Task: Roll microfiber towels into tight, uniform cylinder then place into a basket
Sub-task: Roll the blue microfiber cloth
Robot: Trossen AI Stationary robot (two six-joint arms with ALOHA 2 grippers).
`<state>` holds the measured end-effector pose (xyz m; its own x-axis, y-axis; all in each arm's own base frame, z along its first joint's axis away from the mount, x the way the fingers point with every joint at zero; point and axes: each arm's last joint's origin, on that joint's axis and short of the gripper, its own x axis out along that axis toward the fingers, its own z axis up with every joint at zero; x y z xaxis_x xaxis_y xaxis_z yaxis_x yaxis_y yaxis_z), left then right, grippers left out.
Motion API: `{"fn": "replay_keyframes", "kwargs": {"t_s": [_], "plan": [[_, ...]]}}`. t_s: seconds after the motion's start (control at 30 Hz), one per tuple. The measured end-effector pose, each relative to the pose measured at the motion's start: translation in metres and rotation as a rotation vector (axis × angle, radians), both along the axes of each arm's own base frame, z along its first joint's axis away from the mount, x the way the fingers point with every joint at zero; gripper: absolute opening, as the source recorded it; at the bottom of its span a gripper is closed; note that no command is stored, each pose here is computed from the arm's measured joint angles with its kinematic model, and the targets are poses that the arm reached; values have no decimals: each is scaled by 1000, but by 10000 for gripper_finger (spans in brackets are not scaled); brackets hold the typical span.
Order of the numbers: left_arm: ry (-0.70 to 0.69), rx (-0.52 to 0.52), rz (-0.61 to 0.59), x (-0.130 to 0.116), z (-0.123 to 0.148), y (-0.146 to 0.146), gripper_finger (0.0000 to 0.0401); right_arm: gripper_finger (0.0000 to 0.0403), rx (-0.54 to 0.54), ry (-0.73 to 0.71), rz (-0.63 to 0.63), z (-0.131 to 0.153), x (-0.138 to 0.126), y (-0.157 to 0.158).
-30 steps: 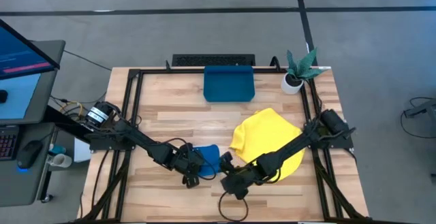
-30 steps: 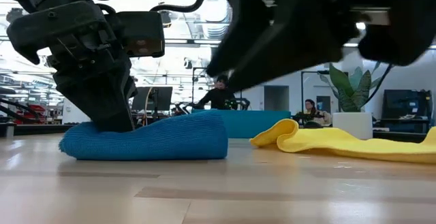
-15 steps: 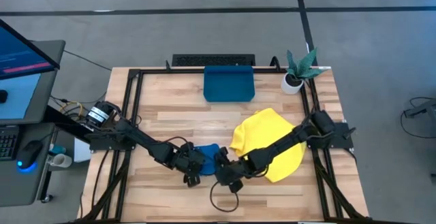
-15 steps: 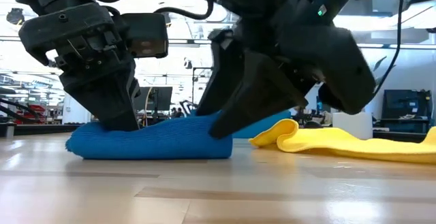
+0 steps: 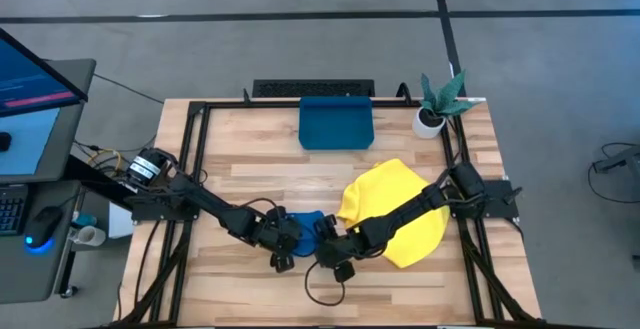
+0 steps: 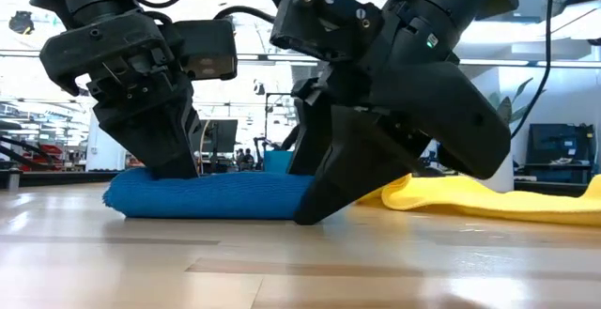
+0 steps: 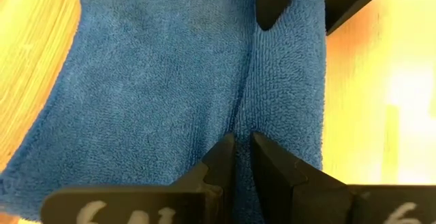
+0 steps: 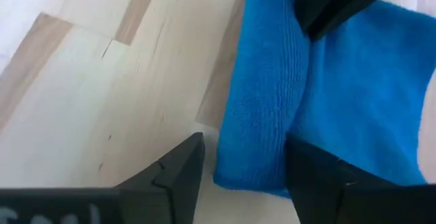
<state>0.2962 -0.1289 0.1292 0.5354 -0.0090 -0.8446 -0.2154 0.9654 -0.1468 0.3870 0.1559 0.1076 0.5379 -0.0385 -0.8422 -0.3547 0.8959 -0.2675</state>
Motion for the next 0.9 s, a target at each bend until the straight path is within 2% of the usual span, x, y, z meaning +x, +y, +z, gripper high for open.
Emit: {"fn": "replay_keyframes", "kwargs": {"t_s": [0.17,0.33,0.43,0.6,0.7,0.9], "plan": [[1,23,-43,0,0,0,41,185,64,17,-59,2,0,-4],[-9,58,-92,-1,3,-2,41,93,156,60,-101,1,1,-10],[-19,83,-130,-4,8,-4,41,39,173,71,-108,1,2,-14],[-54,119,-181,-11,23,-9,41,33,189,77,-123,1,3,-18],[-99,176,-225,-18,33,-17,41,35,216,89,-128,1,4,-22],[-162,299,-394,-33,44,-38,41,46,226,90,-134,1,5,-23]]}}
